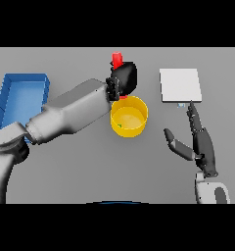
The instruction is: Pick up the red beaker and tilt it to pour out 1 green nut into yellow bowl. Pick up the yellow bowl and place it on the metallic measuring scale.
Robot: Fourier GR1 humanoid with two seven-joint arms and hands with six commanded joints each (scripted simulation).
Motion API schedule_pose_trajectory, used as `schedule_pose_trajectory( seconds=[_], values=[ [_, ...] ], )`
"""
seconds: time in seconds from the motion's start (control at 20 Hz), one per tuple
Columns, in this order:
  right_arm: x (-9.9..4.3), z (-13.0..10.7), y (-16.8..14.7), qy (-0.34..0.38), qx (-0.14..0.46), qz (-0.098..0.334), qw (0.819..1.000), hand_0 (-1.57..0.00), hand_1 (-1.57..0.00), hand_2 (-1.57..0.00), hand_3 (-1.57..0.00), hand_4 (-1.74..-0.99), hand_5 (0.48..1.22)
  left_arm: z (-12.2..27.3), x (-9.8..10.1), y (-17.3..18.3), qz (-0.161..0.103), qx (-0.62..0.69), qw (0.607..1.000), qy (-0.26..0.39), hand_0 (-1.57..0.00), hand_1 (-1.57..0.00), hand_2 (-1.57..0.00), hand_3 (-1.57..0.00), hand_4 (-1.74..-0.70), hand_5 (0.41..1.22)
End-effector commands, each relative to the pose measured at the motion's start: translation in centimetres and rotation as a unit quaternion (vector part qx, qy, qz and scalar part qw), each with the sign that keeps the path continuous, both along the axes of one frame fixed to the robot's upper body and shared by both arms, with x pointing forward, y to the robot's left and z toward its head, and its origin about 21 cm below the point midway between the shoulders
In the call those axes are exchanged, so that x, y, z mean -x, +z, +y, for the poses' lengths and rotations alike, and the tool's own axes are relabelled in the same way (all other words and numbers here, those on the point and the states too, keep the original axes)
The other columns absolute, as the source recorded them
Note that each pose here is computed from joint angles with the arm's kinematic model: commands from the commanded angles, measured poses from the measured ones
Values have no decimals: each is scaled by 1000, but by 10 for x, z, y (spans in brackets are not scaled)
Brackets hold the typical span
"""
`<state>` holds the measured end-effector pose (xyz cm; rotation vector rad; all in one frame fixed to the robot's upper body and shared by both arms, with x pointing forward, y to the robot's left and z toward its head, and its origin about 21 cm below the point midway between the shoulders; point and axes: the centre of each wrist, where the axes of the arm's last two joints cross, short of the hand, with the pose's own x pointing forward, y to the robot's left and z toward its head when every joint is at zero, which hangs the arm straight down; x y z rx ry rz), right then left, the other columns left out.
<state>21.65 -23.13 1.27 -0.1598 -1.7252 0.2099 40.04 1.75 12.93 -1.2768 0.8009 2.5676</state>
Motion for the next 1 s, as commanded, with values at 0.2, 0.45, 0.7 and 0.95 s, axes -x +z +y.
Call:
schedule_pose_trajectory(
  seconds=[0.2,0.45,0.7,0.95],
  values=[
    [2,3,3,0,3,-5,1000,1,1,1,1,-1138,565,-19,-10,62,-66,-49,996,-32,-1571,-1571,-1571,-1570,-1729,1221],
    [-2,6,-1,7,3,-3,1000,1,1,1,1,-1128,554,14,-38,149,-123,50,991,36,-1571,-1571,-1571,-1571,-1720,1221],
    [-8,8,1,25,0,-12,1000,1,1,1,1,-1104,576,88,-64,225,-83,312,919,229,-1571,-1571,-1571,-1515,-1733,1221],
    [-9,6,2,30,4,-14,999,1,1,1,1,-1118,595,208,-79,220,14,572,738,357,-1571,-1571,-1571,-1538,-1738,1221]
  ],
)
